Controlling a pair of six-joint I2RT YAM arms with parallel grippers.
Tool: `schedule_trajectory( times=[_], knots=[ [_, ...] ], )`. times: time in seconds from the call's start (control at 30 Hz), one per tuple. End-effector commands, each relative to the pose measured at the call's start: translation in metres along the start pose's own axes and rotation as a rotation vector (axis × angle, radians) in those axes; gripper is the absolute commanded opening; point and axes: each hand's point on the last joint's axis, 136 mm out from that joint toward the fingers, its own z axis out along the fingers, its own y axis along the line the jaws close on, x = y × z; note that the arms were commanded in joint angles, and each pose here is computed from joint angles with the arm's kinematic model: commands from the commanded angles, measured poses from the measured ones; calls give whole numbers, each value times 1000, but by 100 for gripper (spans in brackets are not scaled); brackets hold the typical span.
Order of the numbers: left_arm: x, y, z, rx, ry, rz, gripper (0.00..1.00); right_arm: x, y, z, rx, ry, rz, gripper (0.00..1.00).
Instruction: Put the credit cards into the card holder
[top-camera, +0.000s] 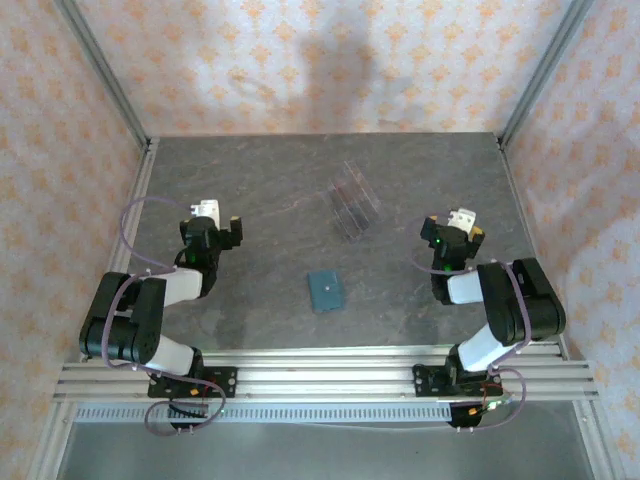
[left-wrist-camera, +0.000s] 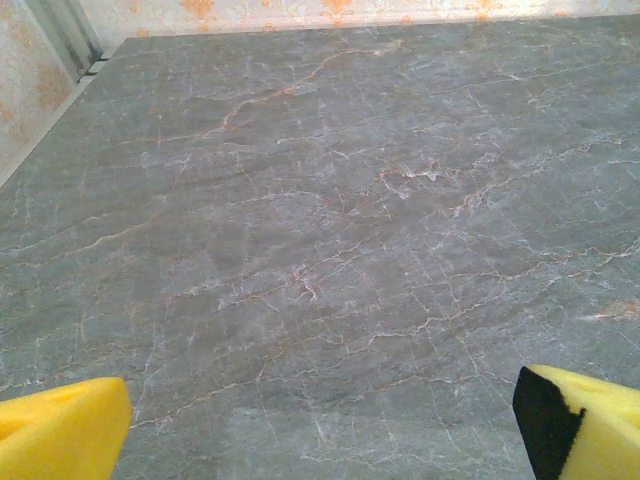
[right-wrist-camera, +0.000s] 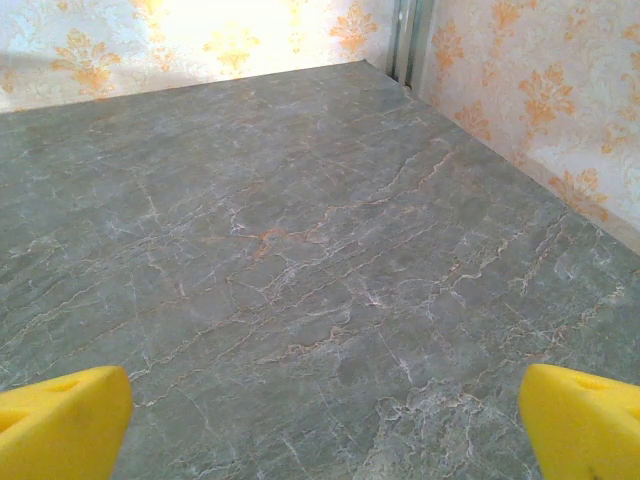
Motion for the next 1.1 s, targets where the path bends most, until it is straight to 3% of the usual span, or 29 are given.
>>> schedule_trajectory(
  times=[0.0,1.07],
  knots=[
    [-5,2,4,-1,-1,2,100,-4,-1,0,6,-14,3,99],
    [-5,6,6,4,3,-25,100,-5,-8,1,37,-15,23,99]
  ],
)
